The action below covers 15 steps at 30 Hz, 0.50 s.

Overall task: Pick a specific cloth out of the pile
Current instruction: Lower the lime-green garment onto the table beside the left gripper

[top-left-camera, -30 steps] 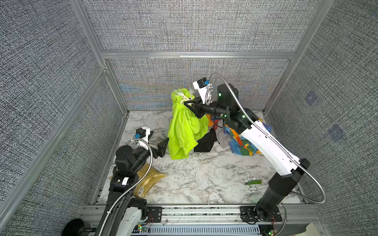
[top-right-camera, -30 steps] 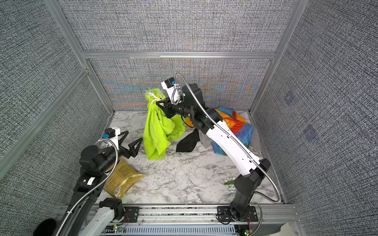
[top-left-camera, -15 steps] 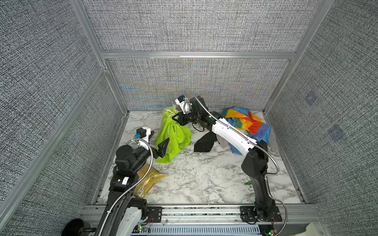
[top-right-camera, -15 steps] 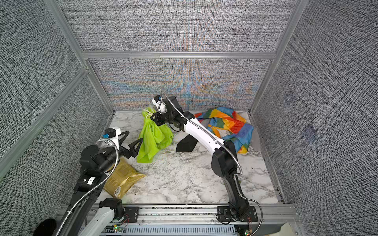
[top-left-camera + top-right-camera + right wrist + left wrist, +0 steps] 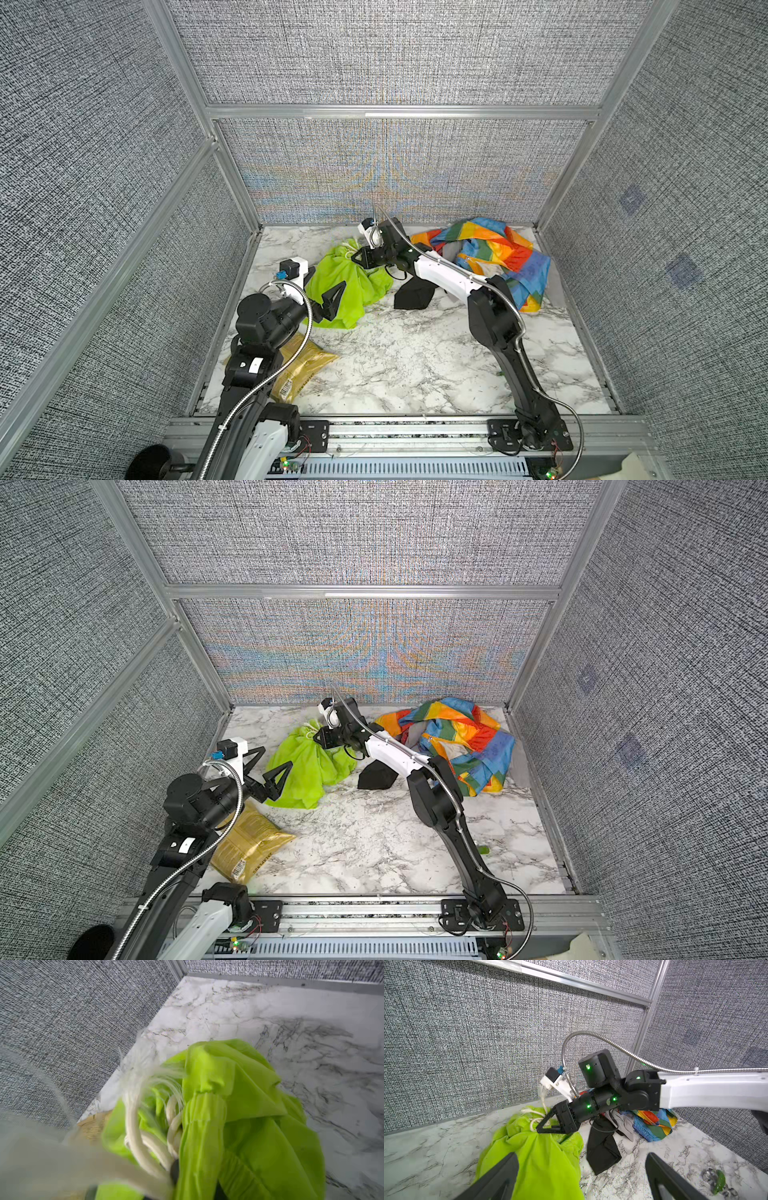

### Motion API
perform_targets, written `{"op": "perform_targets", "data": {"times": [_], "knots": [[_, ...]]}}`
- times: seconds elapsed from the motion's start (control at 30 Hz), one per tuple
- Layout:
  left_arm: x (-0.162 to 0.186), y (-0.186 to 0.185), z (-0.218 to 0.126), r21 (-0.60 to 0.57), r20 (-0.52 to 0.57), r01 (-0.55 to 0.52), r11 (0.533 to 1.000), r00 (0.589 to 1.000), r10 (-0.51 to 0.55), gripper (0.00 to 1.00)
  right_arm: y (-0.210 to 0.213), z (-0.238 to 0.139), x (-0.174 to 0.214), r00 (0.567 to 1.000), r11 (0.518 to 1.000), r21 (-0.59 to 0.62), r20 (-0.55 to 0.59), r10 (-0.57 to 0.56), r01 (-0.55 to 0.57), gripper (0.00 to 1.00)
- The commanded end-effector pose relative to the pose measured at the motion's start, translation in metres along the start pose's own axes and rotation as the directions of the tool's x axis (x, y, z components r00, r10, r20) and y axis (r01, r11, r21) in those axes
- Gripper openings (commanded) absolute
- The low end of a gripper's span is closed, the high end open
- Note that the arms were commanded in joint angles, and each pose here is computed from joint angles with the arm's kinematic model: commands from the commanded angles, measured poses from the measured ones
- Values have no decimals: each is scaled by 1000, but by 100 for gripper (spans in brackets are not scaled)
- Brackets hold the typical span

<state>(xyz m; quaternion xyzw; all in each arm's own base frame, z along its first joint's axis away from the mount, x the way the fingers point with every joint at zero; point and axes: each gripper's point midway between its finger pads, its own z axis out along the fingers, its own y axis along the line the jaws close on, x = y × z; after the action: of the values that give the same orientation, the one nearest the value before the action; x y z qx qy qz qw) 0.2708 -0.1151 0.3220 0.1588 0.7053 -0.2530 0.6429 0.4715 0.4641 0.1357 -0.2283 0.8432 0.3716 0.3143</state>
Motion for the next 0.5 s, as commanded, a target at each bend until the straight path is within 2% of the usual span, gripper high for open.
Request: {"op": "perform_targets", "data": {"times": [0.0, 0.17, 0.27, 0.33, 0.47], "knots": [[-11, -3, -1, 12, 37, -17, 1000, 999, 16, 98, -15, 18, 5, 1000, 999, 19, 11, 25, -26, 0], [-10, -3, 0, 13, 32, -15, 1000, 999, 14, 98, -47, 51, 35, 997, 994, 97, -55, 59, -53, 0], [-9, -2, 0, 12, 31, -13, 1000, 999, 12, 98, -61, 56, 44, 995, 987, 153, -73, 61, -49, 6], [-8, -2, 1, 13, 27, -11, 1000, 1000, 11, 98, -60, 52, 39, 997, 986, 165, -66, 50, -39, 15], [-7, -2, 3, 16, 23, -7, 1000, 1000, 7, 98, -41, 24, 12, 1000, 988, 154, -25, 2, 2, 42]]}}
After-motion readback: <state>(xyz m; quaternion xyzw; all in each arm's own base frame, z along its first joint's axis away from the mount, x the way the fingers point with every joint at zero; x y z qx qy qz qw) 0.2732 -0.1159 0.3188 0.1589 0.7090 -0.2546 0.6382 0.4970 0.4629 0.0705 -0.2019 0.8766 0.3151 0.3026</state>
